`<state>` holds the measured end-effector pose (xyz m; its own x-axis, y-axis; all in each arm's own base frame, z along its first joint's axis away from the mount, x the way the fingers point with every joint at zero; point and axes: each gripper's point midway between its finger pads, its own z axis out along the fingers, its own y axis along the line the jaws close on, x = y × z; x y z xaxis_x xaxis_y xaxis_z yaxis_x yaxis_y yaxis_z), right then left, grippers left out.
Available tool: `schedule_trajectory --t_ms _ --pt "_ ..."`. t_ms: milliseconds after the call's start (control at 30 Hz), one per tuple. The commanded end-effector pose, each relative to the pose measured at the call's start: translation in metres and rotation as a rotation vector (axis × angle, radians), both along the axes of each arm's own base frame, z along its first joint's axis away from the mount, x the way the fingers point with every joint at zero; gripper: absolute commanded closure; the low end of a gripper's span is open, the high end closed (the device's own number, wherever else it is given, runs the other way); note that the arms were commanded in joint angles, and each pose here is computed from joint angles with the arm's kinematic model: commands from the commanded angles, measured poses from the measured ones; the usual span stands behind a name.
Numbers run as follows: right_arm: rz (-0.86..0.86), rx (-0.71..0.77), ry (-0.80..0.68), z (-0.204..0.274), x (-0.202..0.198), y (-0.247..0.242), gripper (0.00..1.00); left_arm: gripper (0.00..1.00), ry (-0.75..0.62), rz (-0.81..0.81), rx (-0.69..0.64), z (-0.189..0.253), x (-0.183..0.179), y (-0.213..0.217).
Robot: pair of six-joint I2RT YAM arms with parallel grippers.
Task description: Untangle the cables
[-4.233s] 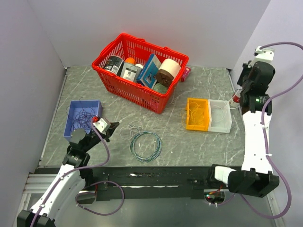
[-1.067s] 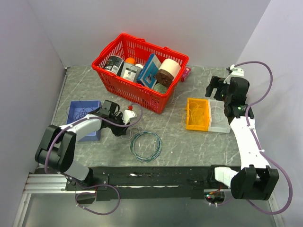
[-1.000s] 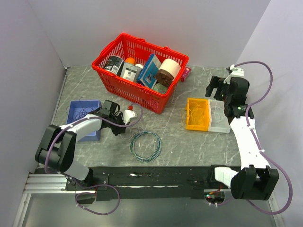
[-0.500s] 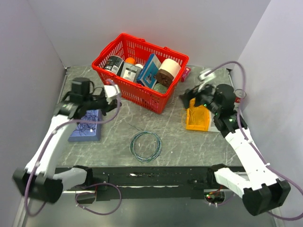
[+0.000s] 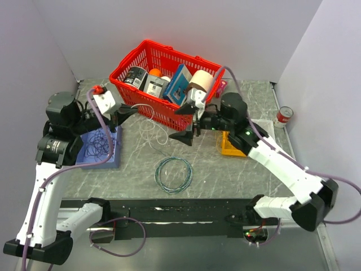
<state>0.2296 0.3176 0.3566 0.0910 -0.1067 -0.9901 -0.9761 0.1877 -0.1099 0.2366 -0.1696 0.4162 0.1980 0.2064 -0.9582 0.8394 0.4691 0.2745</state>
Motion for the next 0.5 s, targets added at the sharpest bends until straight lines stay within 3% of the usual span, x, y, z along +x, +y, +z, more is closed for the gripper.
schedule_trajectory --t_ms 0,200,467 --pt "0.127 0.103 -0.03 0.035 -0.009 0.022 0.0 0.99 -0.081 -0.027 -0.112 0.05 -0.017 -0.003" --pt "0.168 0.172 -0.012 0.05 -0.014 0.052 0.0 0.99 -0.061 -0.079 -0.18 0.062 -0.025 -0.01" --pt "0.048 0.202 0.117 0.057 0.025 0.089 0.0 0.99 -0.042 -0.09 -0.208 0.06 -0.021 -0.013"
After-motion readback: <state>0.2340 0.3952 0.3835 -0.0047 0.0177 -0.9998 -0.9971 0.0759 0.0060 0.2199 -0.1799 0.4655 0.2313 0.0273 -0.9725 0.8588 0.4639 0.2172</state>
